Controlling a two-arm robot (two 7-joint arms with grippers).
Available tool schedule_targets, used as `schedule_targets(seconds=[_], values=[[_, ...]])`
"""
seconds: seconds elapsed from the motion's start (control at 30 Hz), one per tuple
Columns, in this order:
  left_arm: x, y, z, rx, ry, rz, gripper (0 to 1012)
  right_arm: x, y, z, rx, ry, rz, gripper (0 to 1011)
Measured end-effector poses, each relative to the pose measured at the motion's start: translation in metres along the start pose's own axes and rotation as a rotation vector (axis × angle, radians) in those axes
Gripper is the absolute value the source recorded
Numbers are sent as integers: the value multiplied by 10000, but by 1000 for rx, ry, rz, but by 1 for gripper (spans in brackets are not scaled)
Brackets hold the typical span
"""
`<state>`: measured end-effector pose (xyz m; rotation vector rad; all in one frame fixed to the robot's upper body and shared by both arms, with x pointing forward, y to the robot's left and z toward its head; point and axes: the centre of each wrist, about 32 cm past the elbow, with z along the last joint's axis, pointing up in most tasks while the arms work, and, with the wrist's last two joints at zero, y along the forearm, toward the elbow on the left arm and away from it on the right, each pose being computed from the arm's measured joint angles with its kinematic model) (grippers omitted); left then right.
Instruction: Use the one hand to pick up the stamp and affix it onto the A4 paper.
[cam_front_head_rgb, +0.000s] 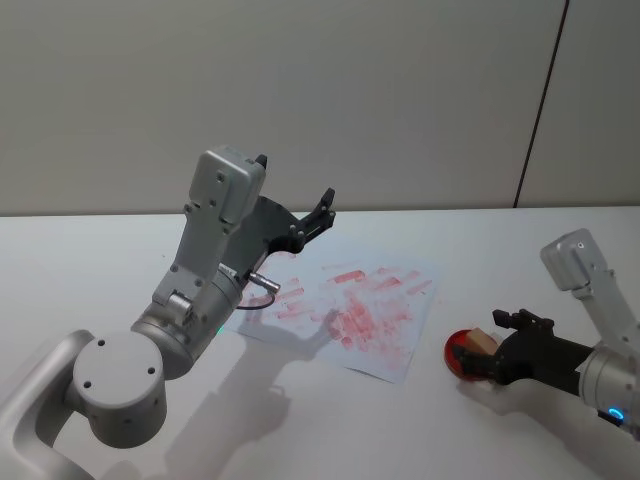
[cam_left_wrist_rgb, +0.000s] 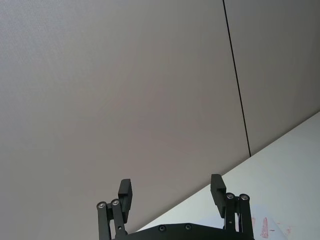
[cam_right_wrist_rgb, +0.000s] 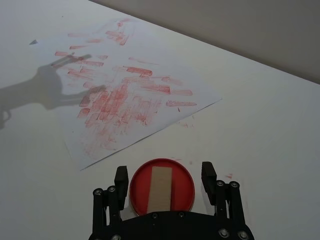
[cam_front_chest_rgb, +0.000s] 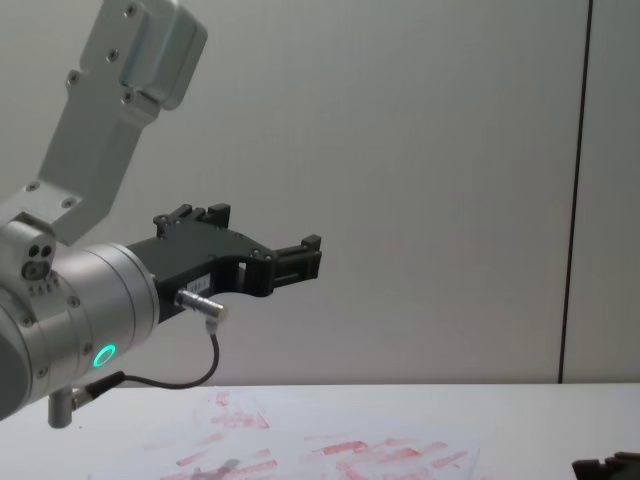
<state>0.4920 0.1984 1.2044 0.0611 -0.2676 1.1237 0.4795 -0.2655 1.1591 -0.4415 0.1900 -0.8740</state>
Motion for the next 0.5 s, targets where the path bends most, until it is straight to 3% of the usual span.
schedule_targets(seconds=[0.2,0.5], values=[[0,0,0,0,0,0,1001,0,0,-4,-1,-1,0,1001],[0,0,0,0,0,0,1002,1,-2,-9,-3,-1,0,1001]])
